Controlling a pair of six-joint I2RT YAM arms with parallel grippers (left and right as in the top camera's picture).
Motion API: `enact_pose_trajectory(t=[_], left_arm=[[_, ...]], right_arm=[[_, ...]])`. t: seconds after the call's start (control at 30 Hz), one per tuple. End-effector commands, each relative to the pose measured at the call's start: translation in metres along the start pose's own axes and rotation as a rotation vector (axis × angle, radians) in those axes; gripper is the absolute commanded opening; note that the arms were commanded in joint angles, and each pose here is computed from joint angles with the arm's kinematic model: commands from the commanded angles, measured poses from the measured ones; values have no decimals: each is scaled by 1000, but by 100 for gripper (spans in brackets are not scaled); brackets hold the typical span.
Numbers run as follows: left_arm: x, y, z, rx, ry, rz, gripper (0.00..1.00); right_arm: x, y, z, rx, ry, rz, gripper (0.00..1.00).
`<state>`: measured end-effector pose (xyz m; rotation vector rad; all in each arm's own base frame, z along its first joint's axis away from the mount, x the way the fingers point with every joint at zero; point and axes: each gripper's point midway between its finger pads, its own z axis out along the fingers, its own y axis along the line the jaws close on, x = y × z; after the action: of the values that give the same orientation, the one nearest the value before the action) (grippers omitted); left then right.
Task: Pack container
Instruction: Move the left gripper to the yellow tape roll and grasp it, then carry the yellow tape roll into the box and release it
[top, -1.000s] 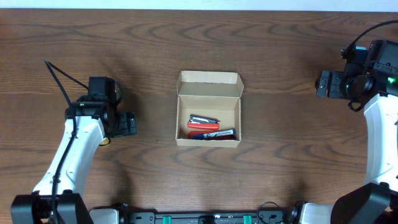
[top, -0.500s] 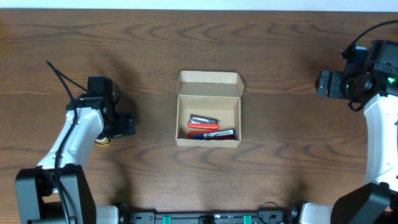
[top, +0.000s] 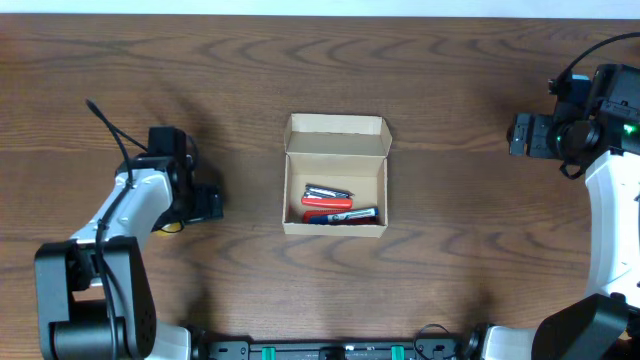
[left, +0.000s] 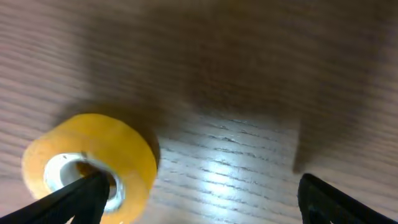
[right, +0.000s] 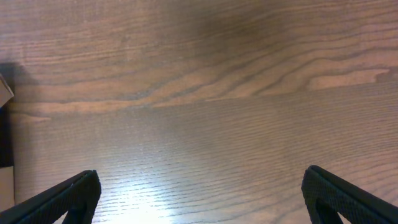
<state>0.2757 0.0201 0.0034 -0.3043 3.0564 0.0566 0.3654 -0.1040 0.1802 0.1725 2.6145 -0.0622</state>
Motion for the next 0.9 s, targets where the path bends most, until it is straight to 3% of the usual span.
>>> enact_pose_trajectory(t=[0.0, 0.17, 0.2, 0.23, 0.33, 0.5, 0.67, 0.87], left_arm=[[9, -1, 8, 16, 27, -15, 95], [16, -2, 13, 22, 40, -15, 98], [17, -2, 14, 22, 42, -15, 93], [18, -2, 15, 23, 45, -15, 79], [19, -2, 15, 26, 47, -15, 68], [19, -8, 14, 61, 51, -16, 29], [20, -20, 13, 128, 57, -17, 6], [4, -41, 1, 243, 27, -12, 6]], right_arm=[[-1, 2, -4, -6, -12, 17, 99], [-1, 2, -4, -7, -12, 17, 99], [-1, 2, -4, -7, -12, 17, 99], [-1, 2, -4, -6, -12, 17, 99], [-1, 1, -4, -6, -12, 17, 99], [-1, 2, -4, -6, -12, 17, 99], [-1, 2, -4, -6, -12, 17, 99], [-1, 2, -4, -6, -11, 17, 99]])
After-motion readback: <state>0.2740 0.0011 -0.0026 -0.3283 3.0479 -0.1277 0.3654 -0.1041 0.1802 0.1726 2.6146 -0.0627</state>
